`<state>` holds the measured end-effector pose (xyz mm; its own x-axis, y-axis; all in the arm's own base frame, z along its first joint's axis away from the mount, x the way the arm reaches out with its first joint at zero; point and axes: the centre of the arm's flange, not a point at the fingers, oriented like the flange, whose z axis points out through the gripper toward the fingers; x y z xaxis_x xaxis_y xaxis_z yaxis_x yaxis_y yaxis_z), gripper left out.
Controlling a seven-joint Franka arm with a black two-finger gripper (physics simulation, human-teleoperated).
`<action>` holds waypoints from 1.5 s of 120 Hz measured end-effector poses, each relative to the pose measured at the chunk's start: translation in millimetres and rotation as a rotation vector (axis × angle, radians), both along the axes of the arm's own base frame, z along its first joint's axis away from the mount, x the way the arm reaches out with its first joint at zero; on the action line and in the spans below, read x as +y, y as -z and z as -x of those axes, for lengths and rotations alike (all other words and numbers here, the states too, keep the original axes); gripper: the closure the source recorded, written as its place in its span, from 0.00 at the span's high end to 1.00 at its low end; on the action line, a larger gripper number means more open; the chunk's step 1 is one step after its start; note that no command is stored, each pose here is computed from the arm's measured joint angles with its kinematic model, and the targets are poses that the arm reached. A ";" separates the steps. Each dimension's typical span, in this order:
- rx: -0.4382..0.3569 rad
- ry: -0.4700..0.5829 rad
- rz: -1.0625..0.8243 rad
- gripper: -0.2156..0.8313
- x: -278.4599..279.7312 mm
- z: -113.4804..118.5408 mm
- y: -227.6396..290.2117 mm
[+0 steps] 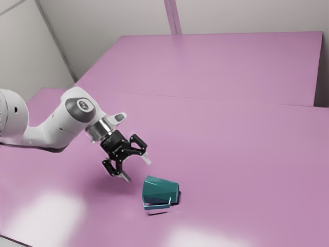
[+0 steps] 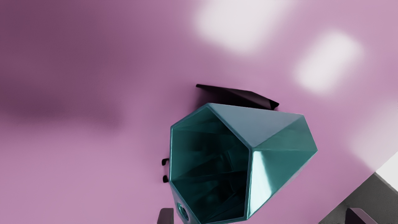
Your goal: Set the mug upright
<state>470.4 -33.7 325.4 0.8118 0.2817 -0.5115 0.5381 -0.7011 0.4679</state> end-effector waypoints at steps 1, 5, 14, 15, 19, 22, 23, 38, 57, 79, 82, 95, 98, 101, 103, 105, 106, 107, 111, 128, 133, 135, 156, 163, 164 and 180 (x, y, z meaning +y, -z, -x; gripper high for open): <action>0.004 -0.003 0.003 0.79 -0.9 0.5 1.6; 0.018 -0.012 0.012 0.79 -4.6 2.4 7.2; 0.043 -0.029 0.028 0.79 -11.9 4.2 17.6; 0.046 -0.030 0.030 0.79 -12.6 4.3 18.6; 0.056 -0.038 0.035 0.79 -14.6 4.4 22.9; 0.064 -0.046 0.040 0.79 -15.5 4.3 26.1; 0.066 -0.049 0.041 0.79 -15.7 4.2 26.9; 0.091 -0.097 0.069 0.79 -19.3 1.6 38.5; 0.108 -0.119 0.087 0.79 -36.6 -2.5 50.9; 0.082 -0.132 0.078 0.70 -41.6 -12.7 50.3; 0.079 -0.134 0.075 0.64 -41.2 -13.3 50.1; 0.071 -0.141 0.066 0.37 -40.0 -15.0 49.8; 0.070 -0.142 0.065 0.33 -39.8 -15.5 49.6; 0.068 -0.144 0.064 0.29 -39.7 -15.9 49.1; 0.067 -0.144 0.063 0.27 -39.8 -16.2 48.8; 0.065 -0.145 0.062 0.25 -39.7 -16.4 48.6; 0.065 -0.145 0.062 0.25 -39.7 -16.6 48.4; 0.065 -0.145 0.061 0.24 -39.7 -16.7 48.3; 0.059 -0.145 0.060 0.22 -40.5 -18.4 46.3; 0.038 -0.131 0.057 0.12 -50.9 -24.1 39.1; 0.037 -0.131 0.055 0.10 -52.3 -24.6 38.4; 0.036 -0.131 0.054 0.10 -52.5 -24.8 38.2; -0.031 -0.072 -0.001 0.07 -64.7 -25.2 10.1; -0.077 -0.019 -0.052 0.06 -70.6 -26.7 -5.1; -0.083 -0.012 -0.060 0.06 -71.2 -27.0 -7.0; -0.172 0.083 -0.173 0.06 -75.5 -34.9 -34.3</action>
<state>505.3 -109.2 359.7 0.9065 0.2817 -0.3144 0.3984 -0.8171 0.4166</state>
